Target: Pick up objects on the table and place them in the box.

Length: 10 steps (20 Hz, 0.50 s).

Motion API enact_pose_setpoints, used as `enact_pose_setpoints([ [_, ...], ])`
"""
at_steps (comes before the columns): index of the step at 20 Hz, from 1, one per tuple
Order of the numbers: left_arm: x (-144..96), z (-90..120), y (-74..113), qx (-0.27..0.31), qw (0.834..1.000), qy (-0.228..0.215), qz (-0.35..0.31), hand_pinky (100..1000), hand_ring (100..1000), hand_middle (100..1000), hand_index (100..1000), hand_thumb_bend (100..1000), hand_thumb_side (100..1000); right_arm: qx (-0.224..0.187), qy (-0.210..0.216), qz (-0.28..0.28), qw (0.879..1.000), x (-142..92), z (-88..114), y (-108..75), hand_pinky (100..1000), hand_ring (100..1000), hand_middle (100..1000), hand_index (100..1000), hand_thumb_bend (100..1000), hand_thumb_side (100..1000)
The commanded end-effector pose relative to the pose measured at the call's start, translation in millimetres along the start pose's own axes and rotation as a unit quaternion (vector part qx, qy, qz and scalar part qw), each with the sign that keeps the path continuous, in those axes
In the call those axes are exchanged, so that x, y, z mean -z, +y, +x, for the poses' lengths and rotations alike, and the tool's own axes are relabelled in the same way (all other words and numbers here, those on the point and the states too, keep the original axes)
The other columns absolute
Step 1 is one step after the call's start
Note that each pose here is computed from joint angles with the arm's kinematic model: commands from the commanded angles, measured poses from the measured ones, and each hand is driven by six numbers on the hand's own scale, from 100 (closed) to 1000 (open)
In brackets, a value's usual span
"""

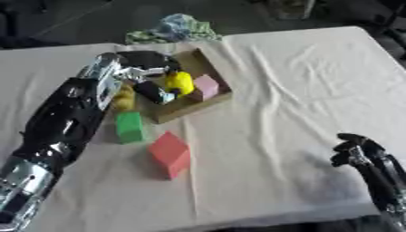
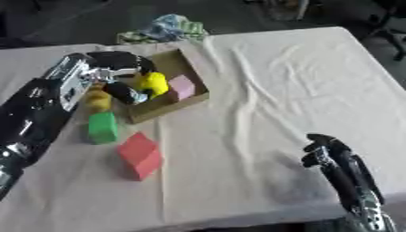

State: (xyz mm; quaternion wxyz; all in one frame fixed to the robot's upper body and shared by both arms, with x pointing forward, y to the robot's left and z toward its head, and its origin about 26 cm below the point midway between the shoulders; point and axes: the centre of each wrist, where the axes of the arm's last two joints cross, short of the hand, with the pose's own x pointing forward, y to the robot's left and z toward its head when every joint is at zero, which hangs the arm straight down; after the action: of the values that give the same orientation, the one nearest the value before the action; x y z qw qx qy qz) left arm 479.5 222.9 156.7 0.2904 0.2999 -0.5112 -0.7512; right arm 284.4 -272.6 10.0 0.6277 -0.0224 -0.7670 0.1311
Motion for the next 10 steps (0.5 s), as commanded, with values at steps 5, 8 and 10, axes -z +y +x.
enact_pose_setpoints([
  [5,-7.8,-8.2,9.4,0.061,0.998,0.031,0.003,908,871,926,946,309,857,-0.008,-0.006,0.002,1.0,1.0,3.0,-3.7,515,521,538,744,100,638],
  [8,-6.8,-7.1,7.8,0.084,0.996,0.032,0.0,924,891,943,956,467,942,-0.008,-0.005,0.0,1.0,0.8,2.8,-4.2,515,521,538,744,100,640],
  [10,-7.7,-8.3,7.5,0.095,0.995,0.035,0.001,925,892,944,957,482,951,-0.008,-0.005,0.0,1.0,0.7,2.7,-4.3,515,521,538,744,100,639],
])
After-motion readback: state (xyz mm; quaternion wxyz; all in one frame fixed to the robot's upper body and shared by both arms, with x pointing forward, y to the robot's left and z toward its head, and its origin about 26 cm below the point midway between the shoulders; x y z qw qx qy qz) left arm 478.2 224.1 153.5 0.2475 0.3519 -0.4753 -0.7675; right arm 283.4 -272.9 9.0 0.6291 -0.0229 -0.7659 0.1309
